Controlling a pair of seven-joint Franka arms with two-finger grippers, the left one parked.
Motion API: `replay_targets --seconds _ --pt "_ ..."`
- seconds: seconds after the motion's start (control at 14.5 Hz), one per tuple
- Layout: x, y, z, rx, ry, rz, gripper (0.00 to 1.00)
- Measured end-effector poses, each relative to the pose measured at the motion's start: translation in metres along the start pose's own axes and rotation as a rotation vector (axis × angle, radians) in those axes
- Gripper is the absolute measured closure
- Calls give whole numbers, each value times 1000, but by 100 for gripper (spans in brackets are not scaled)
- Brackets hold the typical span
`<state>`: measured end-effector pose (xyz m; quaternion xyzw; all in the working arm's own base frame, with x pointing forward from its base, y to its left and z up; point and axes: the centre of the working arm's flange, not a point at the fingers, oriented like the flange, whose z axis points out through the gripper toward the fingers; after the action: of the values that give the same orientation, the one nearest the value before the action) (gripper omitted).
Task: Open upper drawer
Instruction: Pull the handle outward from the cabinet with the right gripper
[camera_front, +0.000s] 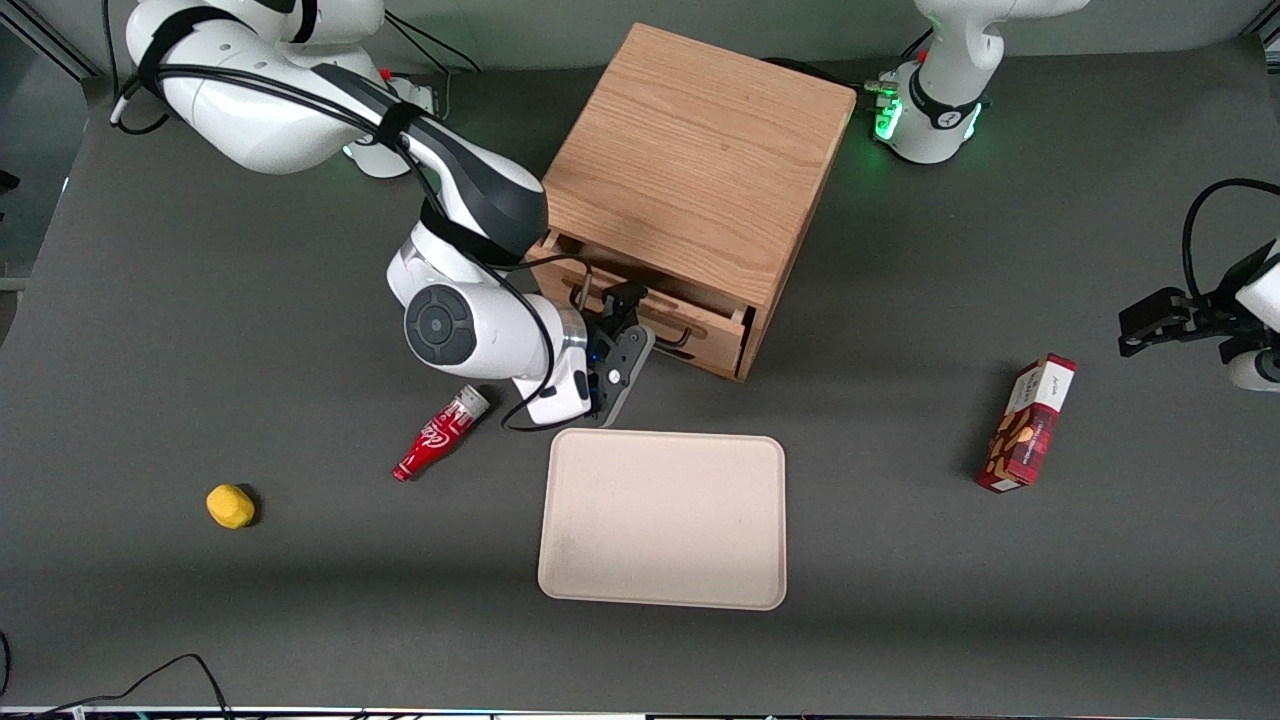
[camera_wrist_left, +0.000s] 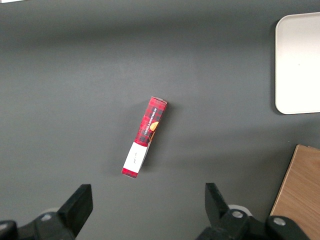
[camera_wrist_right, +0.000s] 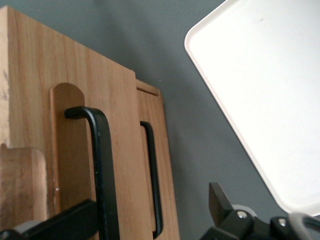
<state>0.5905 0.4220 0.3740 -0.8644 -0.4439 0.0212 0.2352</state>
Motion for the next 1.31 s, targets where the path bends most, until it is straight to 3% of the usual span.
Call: replay_targets --seconds 0.41,0.97,1.31 --pt "-5 50 -22 -63 30 -27 0" --pt "-15 100 -69 -200 33 -34 0" --pt "-16 125 -78 -228 66 -23 0"
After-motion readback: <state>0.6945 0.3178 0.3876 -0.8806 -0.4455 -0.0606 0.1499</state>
